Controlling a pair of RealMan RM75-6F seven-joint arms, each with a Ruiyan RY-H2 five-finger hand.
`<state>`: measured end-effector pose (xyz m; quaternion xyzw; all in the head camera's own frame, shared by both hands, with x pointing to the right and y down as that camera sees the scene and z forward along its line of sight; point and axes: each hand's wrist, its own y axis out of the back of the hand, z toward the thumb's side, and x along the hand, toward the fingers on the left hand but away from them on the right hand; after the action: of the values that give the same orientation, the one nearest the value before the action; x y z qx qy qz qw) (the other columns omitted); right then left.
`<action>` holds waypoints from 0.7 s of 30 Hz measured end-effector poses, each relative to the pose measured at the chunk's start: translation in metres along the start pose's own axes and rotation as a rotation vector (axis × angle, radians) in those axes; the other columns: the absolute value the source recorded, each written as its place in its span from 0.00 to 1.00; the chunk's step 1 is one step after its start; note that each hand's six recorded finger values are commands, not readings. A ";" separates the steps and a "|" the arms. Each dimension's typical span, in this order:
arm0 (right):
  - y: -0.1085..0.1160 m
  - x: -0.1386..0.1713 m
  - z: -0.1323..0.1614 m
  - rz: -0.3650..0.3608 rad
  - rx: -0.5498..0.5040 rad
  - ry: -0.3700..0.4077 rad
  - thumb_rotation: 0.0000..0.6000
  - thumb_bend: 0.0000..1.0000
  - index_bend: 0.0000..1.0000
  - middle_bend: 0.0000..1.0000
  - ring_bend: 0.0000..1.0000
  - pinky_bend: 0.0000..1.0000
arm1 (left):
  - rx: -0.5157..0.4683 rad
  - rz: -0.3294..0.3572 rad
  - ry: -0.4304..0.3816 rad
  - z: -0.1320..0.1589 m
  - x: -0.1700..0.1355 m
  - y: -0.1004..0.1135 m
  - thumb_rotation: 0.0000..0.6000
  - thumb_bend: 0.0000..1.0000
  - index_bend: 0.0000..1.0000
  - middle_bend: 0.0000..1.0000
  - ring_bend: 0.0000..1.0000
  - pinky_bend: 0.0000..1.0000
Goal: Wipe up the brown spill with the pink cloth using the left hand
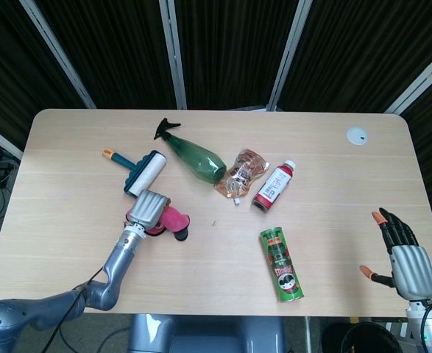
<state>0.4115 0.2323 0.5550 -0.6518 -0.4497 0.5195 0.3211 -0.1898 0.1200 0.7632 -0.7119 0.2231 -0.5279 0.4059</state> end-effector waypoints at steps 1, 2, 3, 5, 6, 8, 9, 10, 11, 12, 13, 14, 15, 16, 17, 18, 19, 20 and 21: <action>0.000 0.000 0.000 0.001 -0.001 0.001 1.00 0.04 0.00 0.00 0.00 0.11 | -0.003 0.003 -0.003 0.002 0.002 0.001 1.00 0.41 0.86 0.67 0.57 0.57; -0.001 -0.001 0.000 0.003 -0.003 0.001 1.00 0.04 0.00 0.00 0.00 0.11 | -0.005 0.005 -0.007 0.005 0.003 0.002 1.00 0.41 0.86 0.67 0.57 0.57; -0.001 -0.001 0.000 0.004 -0.006 0.001 1.00 0.04 0.00 0.00 0.00 0.11 | -0.007 0.007 -0.014 0.009 0.005 0.003 1.00 0.41 0.86 0.67 0.58 0.57; -0.001 -0.001 0.000 0.005 -0.011 0.001 1.00 0.04 0.00 0.00 0.00 0.11 | -0.014 0.011 -0.030 0.021 0.010 0.005 1.00 0.41 0.86 0.67 0.58 0.57; -0.001 -0.001 0.000 0.006 -0.013 0.001 1.00 0.04 0.00 0.00 0.00 0.11 | -0.015 0.012 -0.036 0.026 0.012 0.005 1.00 0.41 0.86 0.67 0.58 0.57; -0.001 -0.001 0.000 0.007 -0.019 -0.001 1.00 0.04 0.00 0.00 0.00 0.11 | -0.014 0.013 -0.054 0.040 0.018 0.006 1.00 0.41 0.86 0.67 0.58 0.57; -0.001 -0.001 -0.001 0.008 -0.021 -0.004 1.00 0.04 0.00 0.00 0.00 0.11 | -0.014 0.013 -0.063 0.047 0.021 0.007 1.00 0.41 0.86 0.67 0.58 0.57; 0.000 -0.001 -0.001 0.007 -0.025 -0.007 1.00 0.04 0.00 0.00 0.00 0.11 | -0.019 0.014 -0.074 0.056 0.024 0.007 1.00 0.41 0.87 0.67 0.58 0.57; 0.000 -0.001 -0.002 0.006 -0.029 -0.011 1.00 0.04 0.00 0.00 0.00 0.11 | -0.021 0.014 -0.082 0.063 0.026 0.007 1.00 0.41 0.87 0.67 0.58 0.57; 0.001 -0.001 -0.002 0.005 -0.030 -0.014 1.00 0.04 0.00 0.00 0.00 0.11 | -0.024 0.014 -0.090 0.070 0.028 0.007 1.00 0.41 0.87 0.67 0.58 0.57; 0.001 -0.001 -0.003 0.005 -0.032 -0.016 1.00 0.04 0.00 0.00 0.00 0.11 | -0.027 0.015 -0.100 0.079 0.031 0.007 1.00 0.41 0.87 0.67 0.58 0.57; 0.001 -0.001 -0.003 0.006 -0.034 -0.018 1.00 0.04 0.00 0.00 0.00 0.11 | -0.028 0.015 -0.108 0.086 0.033 0.007 1.00 0.41 0.87 0.67 0.58 0.57; 0.001 -0.001 -0.004 0.005 -0.035 -0.019 1.00 0.04 0.00 0.00 0.00 0.11 | -0.030 0.016 -0.115 0.092 0.034 0.007 1.00 0.41 0.87 0.67 0.57 0.57; 0.001 -0.001 -0.004 0.005 -0.036 -0.020 1.00 0.04 0.00 0.00 0.00 0.11 | -0.033 0.016 -0.125 0.100 0.036 0.007 1.00 0.41 0.87 0.67 0.57 0.57; 0.002 -0.001 -0.004 0.005 -0.037 -0.022 1.00 0.04 0.00 0.00 0.00 0.11 | -0.035 0.016 -0.132 0.105 0.037 0.006 1.00 0.41 0.87 0.67 0.57 0.57; 0.002 -0.001 -0.005 0.004 -0.039 -0.023 1.00 0.04 0.00 0.00 0.00 0.11 | -0.037 0.017 -0.139 0.110 0.038 0.006 1.00 0.41 0.87 0.67 0.57 0.57; 0.002 -0.001 -0.005 0.003 -0.040 -0.024 1.00 0.04 0.00 0.00 0.00 0.11 | -0.045 0.018 -0.147 0.117 0.038 0.006 1.00 0.41 0.87 0.67 0.57 0.57; 0.002 -0.001 -0.005 0.002 -0.040 -0.023 1.00 0.04 0.00 0.00 0.00 0.11 | -0.054 0.019 -0.152 0.122 0.038 0.006 1.00 0.41 0.87 0.67 0.57 0.57; 0.003 -0.001 -0.005 0.002 -0.039 -0.023 1.00 0.04 0.00 0.00 0.00 0.11 | -0.063 0.020 -0.156 0.126 0.038 0.005 1.00 0.41 0.87 0.67 0.57 0.57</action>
<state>0.4166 0.2305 0.5544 -0.6523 -0.4628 0.5183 0.3028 -0.0583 0.1318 0.7664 -0.7610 0.2144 -0.4595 0.4047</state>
